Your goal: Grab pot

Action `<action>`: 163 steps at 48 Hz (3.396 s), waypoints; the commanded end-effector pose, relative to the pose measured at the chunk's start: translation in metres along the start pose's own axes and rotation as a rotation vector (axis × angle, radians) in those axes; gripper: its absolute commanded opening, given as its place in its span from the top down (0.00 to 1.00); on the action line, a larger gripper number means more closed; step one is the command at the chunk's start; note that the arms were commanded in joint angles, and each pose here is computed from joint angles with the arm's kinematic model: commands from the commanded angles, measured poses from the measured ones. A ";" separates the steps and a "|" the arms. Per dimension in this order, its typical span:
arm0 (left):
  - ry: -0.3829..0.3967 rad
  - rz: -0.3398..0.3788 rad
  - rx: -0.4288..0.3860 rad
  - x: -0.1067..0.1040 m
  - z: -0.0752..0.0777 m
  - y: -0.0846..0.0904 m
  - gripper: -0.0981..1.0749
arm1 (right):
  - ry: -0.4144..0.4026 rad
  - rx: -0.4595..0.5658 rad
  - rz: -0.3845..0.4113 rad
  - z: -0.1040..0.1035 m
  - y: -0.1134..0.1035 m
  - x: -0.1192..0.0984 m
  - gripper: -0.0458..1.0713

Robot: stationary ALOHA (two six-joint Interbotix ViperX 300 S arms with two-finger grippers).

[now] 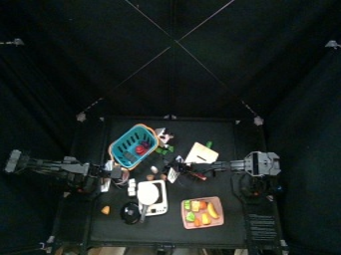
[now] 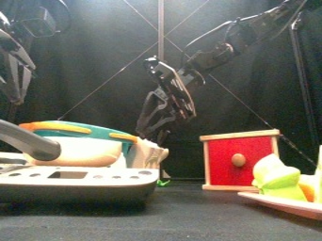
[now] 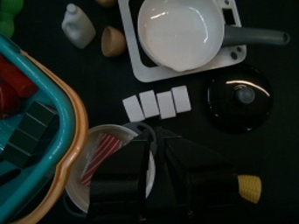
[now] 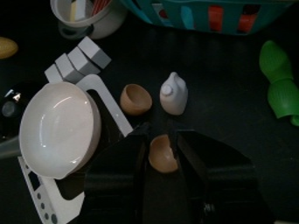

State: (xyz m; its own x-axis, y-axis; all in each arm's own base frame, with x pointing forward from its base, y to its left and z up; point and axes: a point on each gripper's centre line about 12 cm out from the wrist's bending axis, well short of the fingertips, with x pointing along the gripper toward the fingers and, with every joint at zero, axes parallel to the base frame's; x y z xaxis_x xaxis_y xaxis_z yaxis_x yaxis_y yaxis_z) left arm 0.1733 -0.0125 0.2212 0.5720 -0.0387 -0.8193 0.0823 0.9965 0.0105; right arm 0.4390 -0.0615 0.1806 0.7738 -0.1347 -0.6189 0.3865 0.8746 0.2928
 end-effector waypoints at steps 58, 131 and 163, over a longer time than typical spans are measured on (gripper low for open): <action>0.113 0.004 -0.065 0.030 -0.031 -0.004 0.23 | -0.134 -0.052 0.078 0.014 -0.007 -0.022 0.37; 0.290 -0.003 -0.082 0.077 -0.049 -0.007 0.42 | -0.076 -0.063 0.021 -0.001 -0.020 -0.030 0.37; 0.303 -0.007 -0.069 0.062 -0.029 -0.010 0.69 | -0.096 -0.059 0.009 0.003 -0.023 -0.053 0.37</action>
State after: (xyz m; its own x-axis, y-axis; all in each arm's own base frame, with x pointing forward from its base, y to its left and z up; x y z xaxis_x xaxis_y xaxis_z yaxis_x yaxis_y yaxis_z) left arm 0.1767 -0.0213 0.1423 0.2762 -0.0359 -0.9604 0.0125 0.9994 -0.0338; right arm 0.3914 -0.0735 0.1898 0.7973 -0.1579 -0.5826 0.3549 0.9033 0.2409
